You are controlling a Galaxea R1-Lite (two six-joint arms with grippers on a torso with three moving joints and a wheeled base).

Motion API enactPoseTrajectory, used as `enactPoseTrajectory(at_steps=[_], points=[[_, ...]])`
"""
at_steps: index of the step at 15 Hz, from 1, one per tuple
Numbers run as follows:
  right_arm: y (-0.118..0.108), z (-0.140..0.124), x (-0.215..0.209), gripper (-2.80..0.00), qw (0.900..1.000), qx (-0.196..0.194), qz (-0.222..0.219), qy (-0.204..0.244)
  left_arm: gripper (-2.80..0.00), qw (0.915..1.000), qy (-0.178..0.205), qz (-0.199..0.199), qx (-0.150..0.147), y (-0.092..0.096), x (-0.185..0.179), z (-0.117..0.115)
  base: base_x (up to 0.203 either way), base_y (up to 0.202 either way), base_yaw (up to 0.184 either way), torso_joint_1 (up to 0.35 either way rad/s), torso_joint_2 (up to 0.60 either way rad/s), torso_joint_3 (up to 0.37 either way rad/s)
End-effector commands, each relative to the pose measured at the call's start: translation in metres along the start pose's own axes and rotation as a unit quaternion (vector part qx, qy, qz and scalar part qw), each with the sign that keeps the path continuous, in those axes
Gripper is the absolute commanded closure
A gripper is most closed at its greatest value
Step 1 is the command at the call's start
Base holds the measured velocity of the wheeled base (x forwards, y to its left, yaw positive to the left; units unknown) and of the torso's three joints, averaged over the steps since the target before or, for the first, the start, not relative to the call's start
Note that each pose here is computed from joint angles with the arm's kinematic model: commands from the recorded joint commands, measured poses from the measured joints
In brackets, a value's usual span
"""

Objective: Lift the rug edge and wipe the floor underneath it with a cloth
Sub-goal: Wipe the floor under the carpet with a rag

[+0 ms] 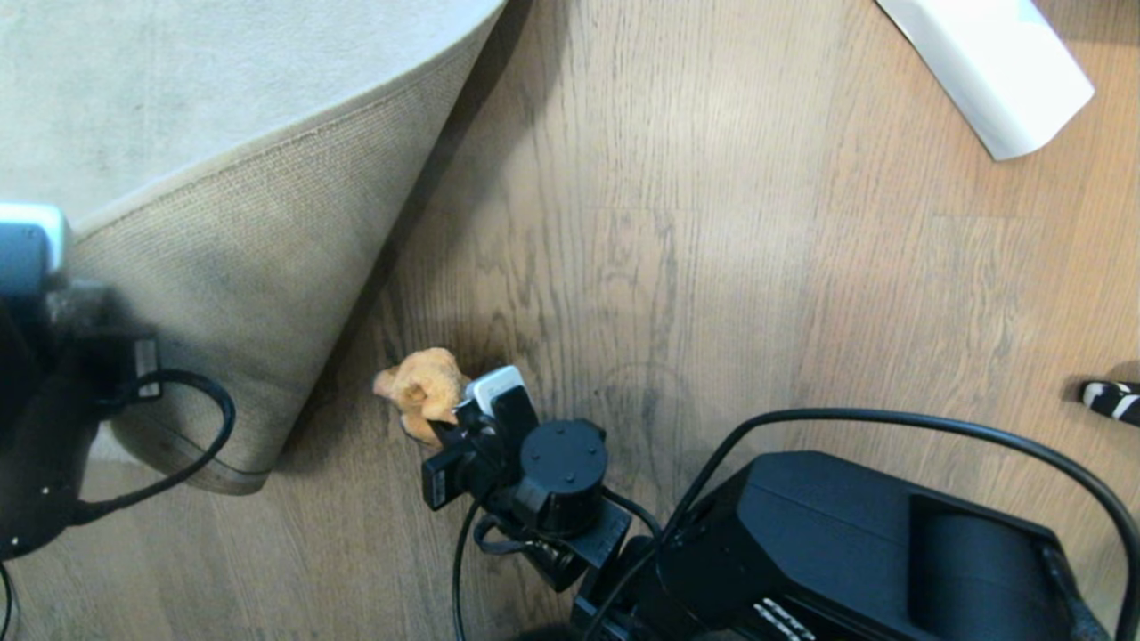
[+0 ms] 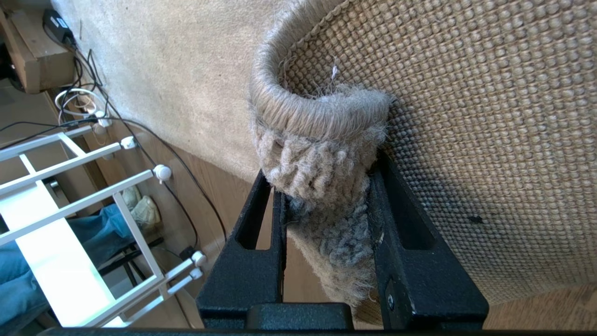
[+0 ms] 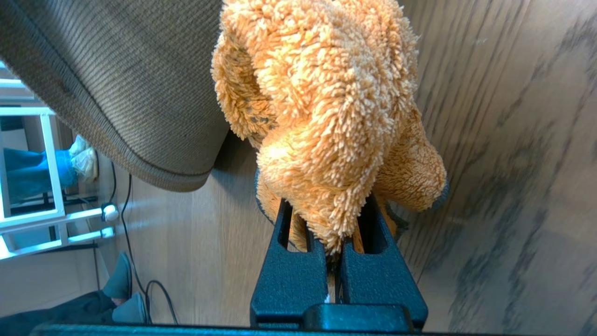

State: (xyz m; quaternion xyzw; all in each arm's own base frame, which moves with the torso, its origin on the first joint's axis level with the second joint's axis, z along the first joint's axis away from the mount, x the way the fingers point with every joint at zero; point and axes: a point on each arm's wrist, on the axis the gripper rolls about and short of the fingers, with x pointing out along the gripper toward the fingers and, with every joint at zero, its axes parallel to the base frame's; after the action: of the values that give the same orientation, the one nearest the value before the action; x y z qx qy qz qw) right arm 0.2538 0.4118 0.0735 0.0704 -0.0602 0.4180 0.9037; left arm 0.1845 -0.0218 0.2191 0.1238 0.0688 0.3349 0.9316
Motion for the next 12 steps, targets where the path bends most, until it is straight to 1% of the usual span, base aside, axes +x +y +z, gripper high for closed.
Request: enactPoseTrajectory(at_steps=[1, 4, 6, 8, 12], points=[[-0.001, -0.004, 0.0, 0.0, 1.0, 0.0, -0.001, 0.001, 0.0, 1.0, 0.001, 0.003, 0.001, 0.0, 0.0, 0.0, 0.0, 0.0, 0.0, 0.0, 0.0, 0.0], [-0.003, -0.008, 0.001, 0.0, 1.0, -0.001, -0.003, 0.004, 0.0, 1.0, 0.002, 0.003, 0.002, -0.001, 0.001, -0.001, 0.0, 0.0, 0.0, 0.0, 0.0, 0.0], [-0.009, -0.009, 0.002, 0.0, 1.0, -0.002, -0.009, 0.005, 0.0, 1.0, 0.002, 0.002, 0.003, -0.001, 0.001, -0.001, 0.0, 0.0, 0.0, 0.0, 0.0, 0.0], [-0.022, -0.01, 0.004, 0.0, 1.0, -0.004, -0.023, 0.005, 0.0, 1.0, 0.003, 0.002, 0.004, -0.002, 0.001, -0.002, 0.0, 0.0, 0.0, 0.0, 0.0, 0.0], [-0.059, -0.006, 0.007, 0.0, 0.998, -0.01, -0.06, -0.001, 0.0, 1.0, 0.004, 0.002, 0.006, -0.002, 0.002, -0.002, 0.0, 0.0, 0.0, 0.0, 0.0, 0.0]])
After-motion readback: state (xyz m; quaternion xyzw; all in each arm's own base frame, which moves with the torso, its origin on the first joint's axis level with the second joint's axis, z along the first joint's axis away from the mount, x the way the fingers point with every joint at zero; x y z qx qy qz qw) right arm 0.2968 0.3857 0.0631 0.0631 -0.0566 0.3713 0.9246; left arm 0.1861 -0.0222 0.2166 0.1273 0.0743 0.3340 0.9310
